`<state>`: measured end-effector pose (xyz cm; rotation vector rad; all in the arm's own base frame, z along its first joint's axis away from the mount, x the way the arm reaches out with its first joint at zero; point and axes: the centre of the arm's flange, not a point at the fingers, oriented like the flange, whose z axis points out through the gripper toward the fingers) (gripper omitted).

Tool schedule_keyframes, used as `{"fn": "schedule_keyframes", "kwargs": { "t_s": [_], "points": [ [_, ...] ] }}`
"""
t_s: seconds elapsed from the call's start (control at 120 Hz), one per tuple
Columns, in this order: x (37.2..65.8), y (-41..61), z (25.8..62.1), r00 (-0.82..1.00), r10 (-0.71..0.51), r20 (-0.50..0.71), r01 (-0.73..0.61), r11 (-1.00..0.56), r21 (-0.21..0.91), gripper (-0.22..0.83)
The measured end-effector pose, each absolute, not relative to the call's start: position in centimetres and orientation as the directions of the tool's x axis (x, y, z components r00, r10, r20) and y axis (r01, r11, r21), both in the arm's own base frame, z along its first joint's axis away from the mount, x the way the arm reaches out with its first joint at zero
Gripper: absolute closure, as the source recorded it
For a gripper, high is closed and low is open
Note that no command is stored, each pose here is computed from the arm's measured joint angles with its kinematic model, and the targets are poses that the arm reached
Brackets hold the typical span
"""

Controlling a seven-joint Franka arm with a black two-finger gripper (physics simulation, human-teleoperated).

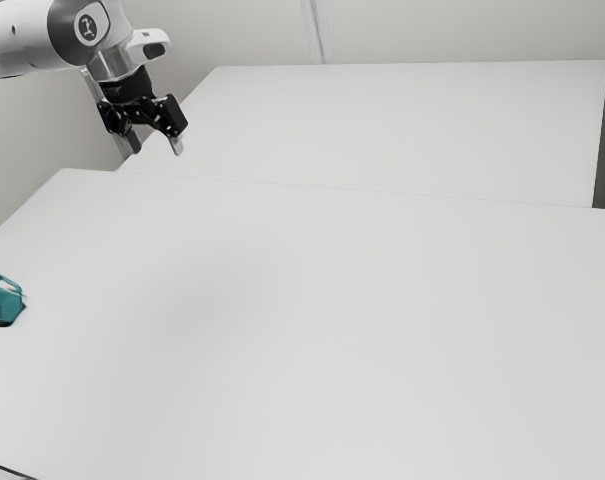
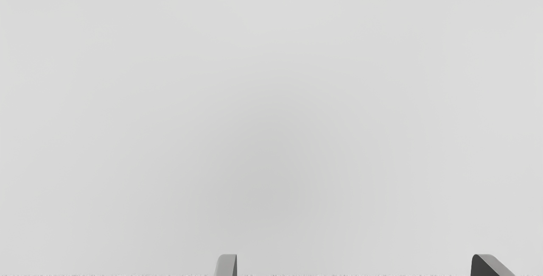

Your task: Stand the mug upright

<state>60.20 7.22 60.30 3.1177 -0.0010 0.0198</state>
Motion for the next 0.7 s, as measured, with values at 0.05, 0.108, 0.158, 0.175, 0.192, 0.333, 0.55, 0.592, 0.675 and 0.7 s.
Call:
{"fn": "schedule_keyframes", "kwargs": {
  "t_s": [0.05, 0.108, 0.158, 0.175, 0.192, 0.333, 0.55, 0.592, 0.675, 0.7],
  "points": [
    [60.2, 7.2, 60.3, 1.000, 0.000, 0.012, -0.001, -1.000, 0.024, 0.00],
    [60.2, 7.2, 60.3, 1.000, 0.000, 0.011, 0.000, -1.000, 0.024, 0.00],
    [60.1, 7.2, 60.4, 1.000, 0.001, 0.010, 0.000, -1.000, 0.024, 0.00],
    [60.1, 7.2, 60.4, 1.000, 0.000, 0.010, 0.000, -1.000, 0.024, 0.00],
    [60.1, 7.2, 60.4, 1.000, 0.000, 0.011, 0.000, -1.000, 0.024, 0.00],
    [60.1, 7.2, 60.4, 1.000, 0.001, 0.011, 0.001, -1.000, 0.024, 0.00],
    [58.9, 11.9, 60.9, 0.998, 0.069, 0.012, 0.068, -0.993, 0.093, 0.00],
    [58.1, 14.6, 60.9, 0.994, 0.108, 0.004, 0.107, -0.987, 0.123, 0.00],
    [56.4, 19.2, 60.8, 0.985, 0.172, -0.014, 0.172, -0.969, 0.179, 0.00],
    [55.7, 20.7, 60.8, 0.982, 0.191, -0.019, 0.191, -0.962, 0.195, 0.00]
  ]
}}
